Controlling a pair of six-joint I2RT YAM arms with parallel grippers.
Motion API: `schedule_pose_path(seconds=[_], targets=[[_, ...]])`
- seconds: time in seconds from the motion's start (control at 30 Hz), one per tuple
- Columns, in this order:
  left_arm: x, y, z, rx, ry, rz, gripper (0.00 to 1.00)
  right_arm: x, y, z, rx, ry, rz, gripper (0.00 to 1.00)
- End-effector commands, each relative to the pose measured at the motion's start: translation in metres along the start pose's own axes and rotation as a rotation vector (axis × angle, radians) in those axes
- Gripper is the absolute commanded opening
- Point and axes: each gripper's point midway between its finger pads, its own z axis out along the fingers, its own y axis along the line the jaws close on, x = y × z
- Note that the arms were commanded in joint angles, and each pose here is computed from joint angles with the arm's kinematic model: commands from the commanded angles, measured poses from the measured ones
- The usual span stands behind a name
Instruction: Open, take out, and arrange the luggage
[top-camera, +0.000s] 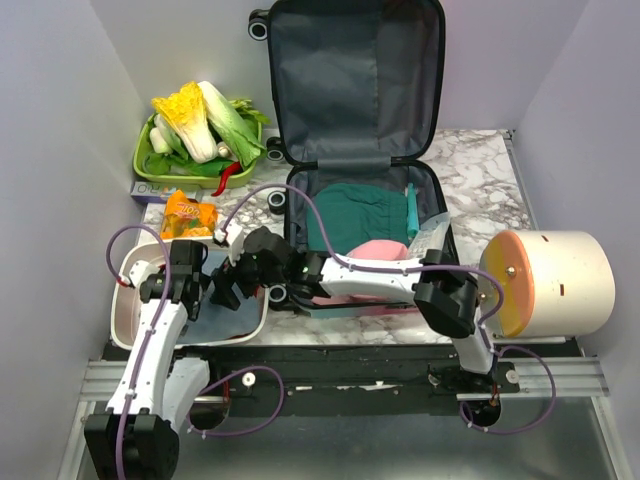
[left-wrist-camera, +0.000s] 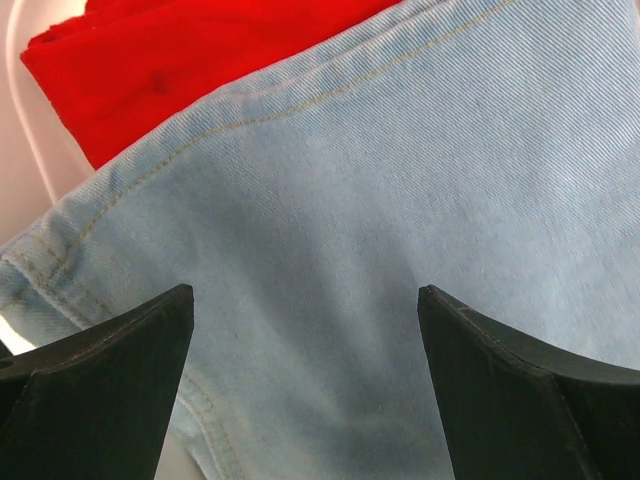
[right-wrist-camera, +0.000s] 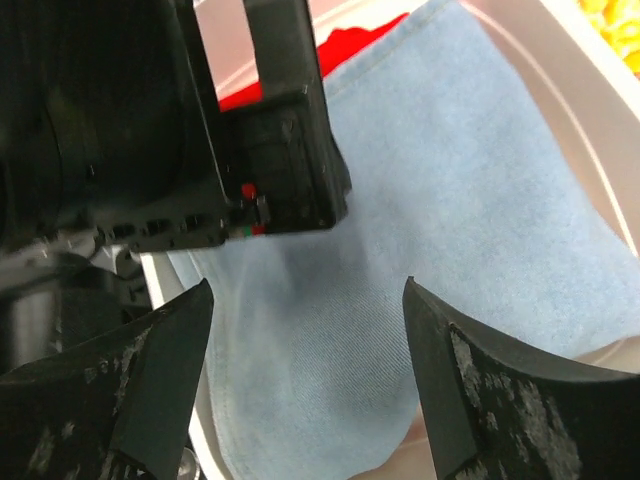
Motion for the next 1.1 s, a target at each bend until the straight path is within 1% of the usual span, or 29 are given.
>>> schedule_pose_path(seconds=[0.0,0.07,0.13,0.17,0.3,0.37,0.47,0.5,0.6,0.63,0.7,0.73,0.77,0.8,0.83,0.87,0.9,0.93,0.97,1.0,1.03,1.07], targets=[[-0.004,-0.002,0.018,-0.052,-0.017,0.006,0.99,0.043,-0.006,0.014,-0.089,0.054,-0.100,0.83],[-0.015,-0.005,0.022,-0.068,-0.046,-0.004,0.99,0.061,-0.008,0.013,-0.103,0.100,-0.122,0.81],[-0.021,-0.010,0.028,-0.070,-0.047,-0.020,0.99,0.072,-0.011,0.012,-0.104,0.117,-0.121,0.81],[-0.022,-0.013,0.031,-0.060,-0.045,-0.022,0.99,0.085,-0.014,0.012,-0.099,0.143,-0.117,0.81],[-0.021,-0.025,0.041,-0.033,-0.020,0.007,0.99,0.106,-0.024,0.012,-0.081,0.186,-0.143,0.82],[-0.028,-0.027,0.045,-0.033,-0.051,0.010,0.99,0.108,-0.029,0.012,-0.061,0.191,-0.172,0.83],[-0.031,-0.039,0.049,0.013,-0.050,-0.004,0.99,0.103,-0.034,0.013,-0.035,0.197,-0.200,0.84],[-0.031,-0.043,0.049,0.035,-0.043,-0.010,0.99,0.099,-0.035,0.013,-0.033,0.193,-0.231,0.84],[-0.045,-0.067,0.041,0.123,-0.068,-0.011,0.99,0.065,-0.028,0.003,-0.033,0.127,-0.258,0.86],[-0.051,-0.073,0.036,0.140,-0.079,-0.015,0.99,0.038,-0.023,-0.007,-0.027,0.074,-0.264,0.87],[-0.073,-0.088,0.011,0.198,-0.118,-0.034,0.99,0.004,-0.015,-0.021,-0.034,0.007,-0.269,0.89],[-0.074,-0.087,0.003,0.199,-0.106,-0.025,0.99,-0.015,-0.015,-0.032,-0.018,-0.032,-0.254,0.89],[-0.088,-0.096,-0.015,0.237,-0.124,-0.041,0.99,-0.045,-0.011,-0.051,-0.003,-0.096,-0.258,0.90],[-0.093,-0.096,-0.028,0.255,-0.129,-0.050,0.99,-0.062,-0.010,-0.063,0.006,-0.132,-0.228,0.91],[-0.092,-0.094,-0.037,0.264,-0.109,-0.037,0.99,-0.077,-0.024,-0.076,0.059,-0.165,-0.180,0.93],[-0.101,-0.102,-0.053,0.314,-0.122,-0.043,0.99,-0.102,-0.027,-0.100,0.092,-0.230,-0.154,0.99],[-0.103,-0.106,-0.063,0.345,-0.117,-0.039,0.99,-0.104,-0.039,-0.111,0.126,-0.243,-0.114,1.00],[-0.104,-0.111,-0.070,0.381,-0.108,-0.027,0.99,-0.112,-0.064,-0.127,0.178,-0.273,-0.028,1.00],[-0.095,-0.128,-0.085,0.477,-0.055,-0.004,0.99,-0.117,-0.075,-0.140,0.189,-0.291,0.008,1.00],[-0.089,-0.139,-0.092,0.534,-0.027,0.013,0.99,-0.115,-0.086,-0.157,0.202,-0.301,0.039,1.00],[-0.084,-0.155,-0.101,0.613,-0.003,0.033,0.99,-0.117,-0.115,-0.175,0.269,-0.322,0.089,1.00],[-0.079,-0.165,-0.112,0.663,0.027,0.053,0.99,-0.115,-0.130,-0.187,0.320,-0.334,0.104,1.00]])
